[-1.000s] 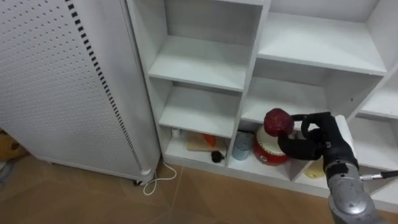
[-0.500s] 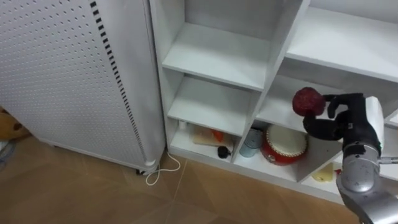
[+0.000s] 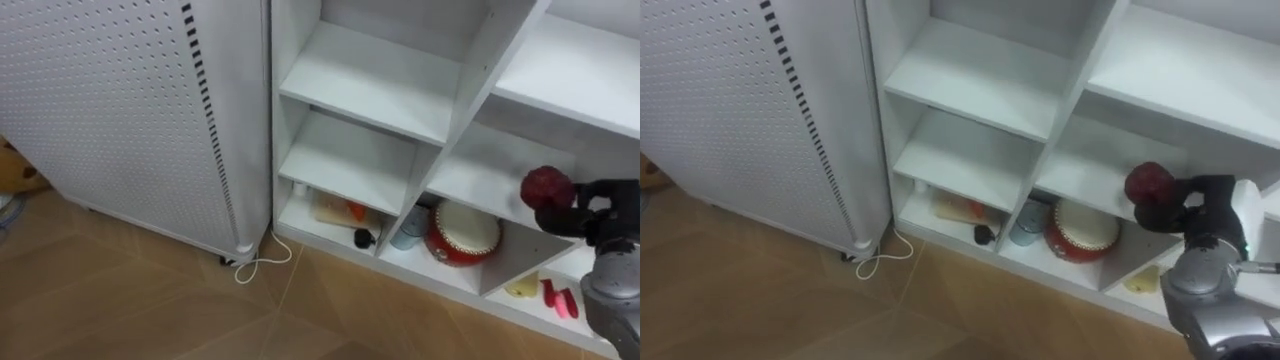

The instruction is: Arrange fruit in the closet

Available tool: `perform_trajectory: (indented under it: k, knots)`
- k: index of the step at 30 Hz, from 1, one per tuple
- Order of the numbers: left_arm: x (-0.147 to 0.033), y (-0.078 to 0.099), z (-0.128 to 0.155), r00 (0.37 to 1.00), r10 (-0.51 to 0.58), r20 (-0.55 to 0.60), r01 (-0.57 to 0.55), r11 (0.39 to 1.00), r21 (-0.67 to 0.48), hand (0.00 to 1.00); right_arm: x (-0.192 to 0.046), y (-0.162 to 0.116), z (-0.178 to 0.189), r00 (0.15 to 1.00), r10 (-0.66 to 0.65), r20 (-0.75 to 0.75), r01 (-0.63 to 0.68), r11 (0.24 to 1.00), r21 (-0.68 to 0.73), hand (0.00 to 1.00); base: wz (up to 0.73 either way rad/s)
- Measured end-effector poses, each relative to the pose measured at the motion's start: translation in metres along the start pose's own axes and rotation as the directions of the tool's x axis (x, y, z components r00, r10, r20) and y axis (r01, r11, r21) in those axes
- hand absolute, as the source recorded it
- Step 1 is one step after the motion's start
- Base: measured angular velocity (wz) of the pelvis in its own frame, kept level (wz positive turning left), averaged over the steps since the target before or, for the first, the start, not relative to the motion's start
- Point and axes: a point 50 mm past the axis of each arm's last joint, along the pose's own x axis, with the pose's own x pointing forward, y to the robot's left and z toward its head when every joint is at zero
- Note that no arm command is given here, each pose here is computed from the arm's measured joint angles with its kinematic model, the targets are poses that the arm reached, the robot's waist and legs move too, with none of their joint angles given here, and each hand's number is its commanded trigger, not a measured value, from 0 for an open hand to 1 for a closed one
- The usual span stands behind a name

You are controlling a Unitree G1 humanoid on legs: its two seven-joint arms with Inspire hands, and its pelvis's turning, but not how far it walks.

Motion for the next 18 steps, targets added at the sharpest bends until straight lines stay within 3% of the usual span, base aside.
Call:
perform_trajectory:
  k: [6, 7, 8, 18]
  knots:
    - [-0.005, 0.005, -0.014, 1.0, 0.016, -0.024, -0.015, 0.999, 0.03, 0.0, 0.0, 0.0, -0.004, 0.998, 0.016, -0.064, -0.011, 0.996, 0.088, 1.0, 0.01]
    - [-0.006, 0.005, -0.018, 1.0, 0.015, -0.027, -0.014, 0.999, 0.035, 0.0, 0.0, 0.0, -0.005, 0.997, 0.017, -0.073, -0.01, 0.995, 0.099, 0.95, 0.05]
    - [-0.007, 0.005, -0.019, 1.0, 0.015, -0.028, -0.014, 0.999, 0.038, 0.0, 0.0, 0.0, -0.005, 0.997, 0.017, -0.075, -0.009, 0.995, 0.103, 0.0, 0.03]
    - [-0.009, 0.01, -0.023, 0.997, 0.067, -0.04, -0.066, 0.998, 0.021, 0.0, 0.012, -0.022, 0.015, 0.987, -0.06, -0.15, 0.104, 0.945, 0.309, 0.0, 0.04]
